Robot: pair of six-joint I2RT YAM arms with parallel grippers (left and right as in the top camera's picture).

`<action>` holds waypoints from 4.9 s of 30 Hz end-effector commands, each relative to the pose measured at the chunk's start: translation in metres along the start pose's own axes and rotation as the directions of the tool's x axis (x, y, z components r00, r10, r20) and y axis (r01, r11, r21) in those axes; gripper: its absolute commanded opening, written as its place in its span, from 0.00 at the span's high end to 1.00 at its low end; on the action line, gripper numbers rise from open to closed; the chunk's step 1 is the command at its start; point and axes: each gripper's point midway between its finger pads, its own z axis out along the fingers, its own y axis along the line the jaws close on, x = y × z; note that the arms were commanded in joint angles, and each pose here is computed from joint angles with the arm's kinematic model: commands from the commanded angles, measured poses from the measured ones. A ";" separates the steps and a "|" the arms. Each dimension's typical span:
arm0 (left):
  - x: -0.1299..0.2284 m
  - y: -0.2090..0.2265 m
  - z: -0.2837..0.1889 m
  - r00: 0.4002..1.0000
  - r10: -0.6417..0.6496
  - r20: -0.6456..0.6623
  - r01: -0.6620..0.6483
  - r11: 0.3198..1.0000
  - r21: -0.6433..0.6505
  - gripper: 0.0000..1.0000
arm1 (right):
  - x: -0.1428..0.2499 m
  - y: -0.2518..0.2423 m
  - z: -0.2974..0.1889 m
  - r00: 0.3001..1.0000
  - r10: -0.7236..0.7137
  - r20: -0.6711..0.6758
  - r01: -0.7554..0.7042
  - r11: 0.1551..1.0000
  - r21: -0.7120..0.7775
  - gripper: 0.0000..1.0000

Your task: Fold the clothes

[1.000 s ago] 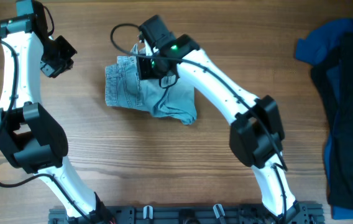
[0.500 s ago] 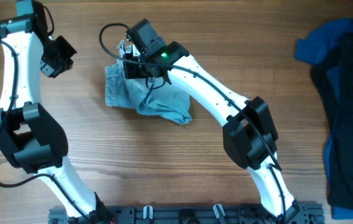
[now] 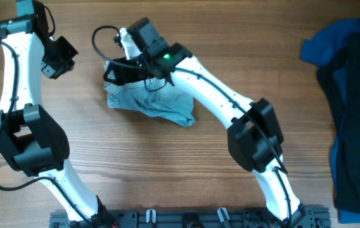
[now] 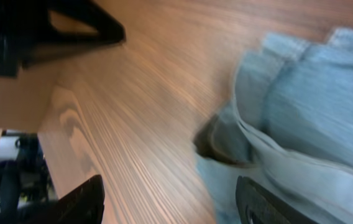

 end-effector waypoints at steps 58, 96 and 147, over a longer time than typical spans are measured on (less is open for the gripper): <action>0.178 -0.092 0.063 0.940 0.339 -0.048 -0.331 0.863 -0.381 0.96 | -0.017 -0.278 -0.307 0.860 0.309 0.406 -0.506 0.619 0.601 0.00; 0.047 -0.066 0.042 0.919 0.389 -0.062 -0.384 0.920 0.076 0.54 | -0.017 -0.278 -0.307 0.860 0.309 0.405 -0.506 0.618 0.602 0.00; 0.050 -0.047 0.097 0.902 0.412 -0.131 -0.413 0.910 0.017 0.96 | -0.017 -0.278 -0.307 0.860 0.309 0.405 -0.506 0.618 0.602 0.00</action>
